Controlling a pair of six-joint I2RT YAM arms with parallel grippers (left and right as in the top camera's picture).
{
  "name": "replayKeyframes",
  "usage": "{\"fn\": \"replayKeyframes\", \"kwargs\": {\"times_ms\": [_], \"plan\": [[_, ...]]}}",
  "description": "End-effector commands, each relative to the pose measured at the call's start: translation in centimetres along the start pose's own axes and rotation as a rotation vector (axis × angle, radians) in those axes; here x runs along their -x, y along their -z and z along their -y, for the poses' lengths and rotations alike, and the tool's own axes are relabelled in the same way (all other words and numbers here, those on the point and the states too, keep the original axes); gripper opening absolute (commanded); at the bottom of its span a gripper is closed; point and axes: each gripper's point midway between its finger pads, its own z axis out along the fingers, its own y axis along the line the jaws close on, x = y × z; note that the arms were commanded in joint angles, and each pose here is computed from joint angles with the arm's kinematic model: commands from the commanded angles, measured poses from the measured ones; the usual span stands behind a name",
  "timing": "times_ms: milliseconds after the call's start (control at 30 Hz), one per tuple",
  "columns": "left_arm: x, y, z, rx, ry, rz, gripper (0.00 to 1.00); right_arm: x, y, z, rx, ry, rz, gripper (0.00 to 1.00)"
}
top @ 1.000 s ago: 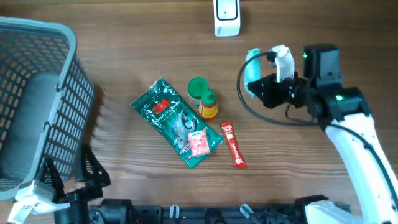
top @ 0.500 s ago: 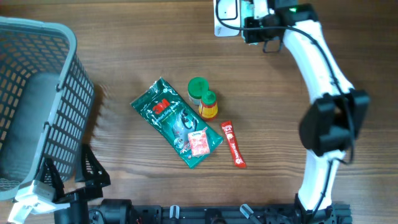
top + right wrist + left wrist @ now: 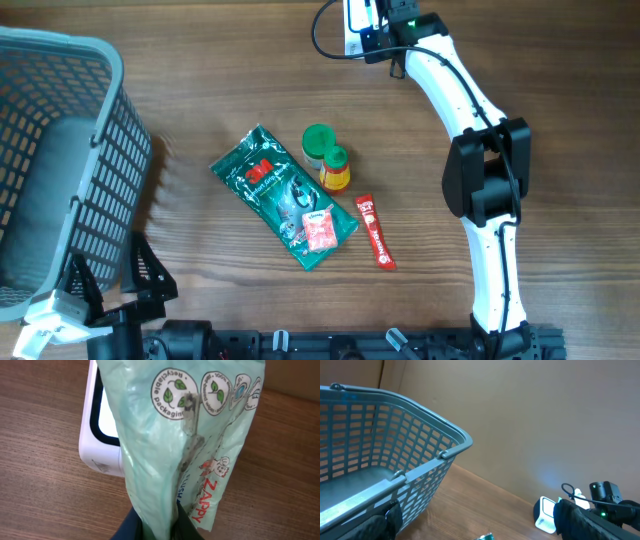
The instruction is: Scan the item barcode
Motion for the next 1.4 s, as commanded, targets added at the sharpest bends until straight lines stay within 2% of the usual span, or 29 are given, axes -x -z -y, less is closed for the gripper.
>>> {"fn": "replayKeyframes", "kwargs": {"times_ms": [0,133,267,367,433,633,767,833,967,1000,1033,1067,1133,1167,1200,1300,1367], "plan": [[0.1,0.1,-0.1,0.000,0.007,0.009,1.00,0.7,-0.3,-0.3,-0.001,0.019,0.018,0.04],[0.1,0.1,-0.1,0.000,0.007,0.009,1.00,0.3,2.0,0.9,-0.007,-0.045,-0.043,0.04],[0.1,0.1,-0.1,0.000,0.007,0.009,1.00,-1.3,8.0,8.9,-0.198,-0.244,-0.126,0.04],[0.1,0.1,-0.1,0.000,0.007,0.009,1.00,-5.1,10.1,16.2,-0.333,-0.395,-0.231,0.04],[0.1,0.1,-0.1,0.000,0.007,0.009,1.00,-9.5,11.1,22.6,-0.410,-0.529,-0.332,0.04],[0.1,0.1,-0.1,0.000,0.007,0.009,1.00,-18.9,14.2,35.0,-0.559,-0.823,-0.435,0.04],[0.1,0.1,-0.1,0.000,0.007,0.009,1.00,-27.2,13.9,38.6,-0.616,-0.950,-0.548,0.05],[0.1,0.1,-0.1,0.000,0.007,0.009,1.00,-32.2,15.8,41.2,-0.756,-1.044,-0.606,0.04],[0.1,0.1,-0.1,0.000,0.007,0.009,1.00,-37.1,18.5,44.5,-0.761,-1.223,-0.595,0.05],[0.1,0.1,-0.1,0.000,0.007,0.009,1.00,-37.9,18.9,44.8,-0.748,-1.258,-0.590,0.10],[0.1,0.1,-0.1,0.000,0.007,0.009,1.00,-38.5,19.2,45.1,-0.732,-1.289,-0.586,0.29],[0.1,0.1,-0.1,0.000,0.007,0.009,1.00,-38.9,19.4,45.1,-0.700,-1.322,-0.577,0.63],[0.1,0.1,-0.1,0.000,0.007,0.009,1.00,-38.4,19.5,44.8,-0.650,-1.353,-0.553,0.79],[0.1,0.1,-0.1,0.000,0.007,0.009,1.00,-37.4,19.9,44.6,-0.622,-1.360,-0.522,0.94],[0.1,0.1,-0.1,0.000,0.007,0.009,1.00,-35.7,20.5,44.3,-0.589,-1.360,-0.473,1.00],[0.1,0.1,-0.1,0.000,0.007,0.009,1.00,-30.0,22.5,42.8,-0.495,-1.330,-0.334,1.00],[0.1,0.1,-0.1,0.000,0.007,0.009,1.00,-24.4,24.8,39.8,-0.420,-1.259,-0.235,1.00]]}}
